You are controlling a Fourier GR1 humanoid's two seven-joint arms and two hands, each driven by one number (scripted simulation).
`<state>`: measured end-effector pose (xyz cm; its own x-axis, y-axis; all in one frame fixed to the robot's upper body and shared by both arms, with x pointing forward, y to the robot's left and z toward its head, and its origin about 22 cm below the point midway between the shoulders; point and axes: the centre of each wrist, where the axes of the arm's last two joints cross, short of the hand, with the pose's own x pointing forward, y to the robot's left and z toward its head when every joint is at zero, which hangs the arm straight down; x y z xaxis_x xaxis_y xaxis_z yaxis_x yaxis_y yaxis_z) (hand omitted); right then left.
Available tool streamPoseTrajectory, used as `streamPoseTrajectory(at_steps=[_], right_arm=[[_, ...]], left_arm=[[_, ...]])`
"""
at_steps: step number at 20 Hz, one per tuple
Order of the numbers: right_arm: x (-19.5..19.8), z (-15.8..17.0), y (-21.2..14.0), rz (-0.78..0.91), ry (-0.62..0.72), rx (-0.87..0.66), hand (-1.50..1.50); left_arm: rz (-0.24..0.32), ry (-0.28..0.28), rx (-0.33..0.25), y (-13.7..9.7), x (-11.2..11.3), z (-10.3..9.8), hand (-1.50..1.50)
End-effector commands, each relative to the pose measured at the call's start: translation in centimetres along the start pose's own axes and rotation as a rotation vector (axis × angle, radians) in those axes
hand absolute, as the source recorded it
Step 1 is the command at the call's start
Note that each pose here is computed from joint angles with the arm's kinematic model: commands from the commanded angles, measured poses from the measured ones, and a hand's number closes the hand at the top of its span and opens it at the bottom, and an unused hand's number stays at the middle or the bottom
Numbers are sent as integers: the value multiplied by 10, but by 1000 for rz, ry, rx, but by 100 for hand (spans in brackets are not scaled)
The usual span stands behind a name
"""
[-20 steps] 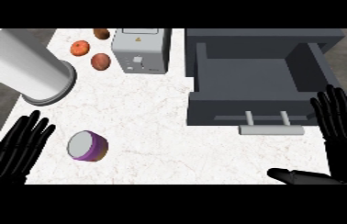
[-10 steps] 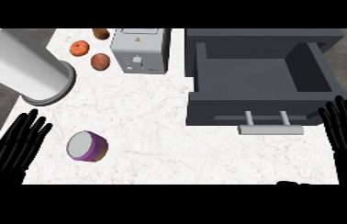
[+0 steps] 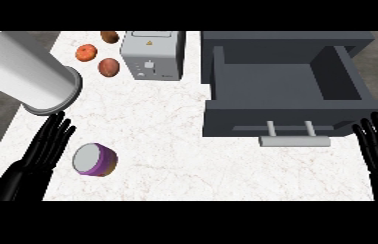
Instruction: Pick up the can, place it into the drawer and close the drawer
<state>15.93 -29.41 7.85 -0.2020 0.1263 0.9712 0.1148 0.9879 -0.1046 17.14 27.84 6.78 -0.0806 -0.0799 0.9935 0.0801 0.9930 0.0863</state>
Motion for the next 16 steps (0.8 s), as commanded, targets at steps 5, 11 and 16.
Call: streamPoseTrajectory(at_steps=[5, 11, 16], right_arm=[[-2, 13, -3, -15, -11, -6, -150], [4, -11, -2, 22, -7, 1, -150], [-11, -1, 9, 6, -13, 0, -150]], left_arm=[[-12, 28, 16, 9, -31, -7, -150], [-13, 21, 68, 37, -51, -17, -150], [-34, 33, 75, 21, -71, -12, -150]])
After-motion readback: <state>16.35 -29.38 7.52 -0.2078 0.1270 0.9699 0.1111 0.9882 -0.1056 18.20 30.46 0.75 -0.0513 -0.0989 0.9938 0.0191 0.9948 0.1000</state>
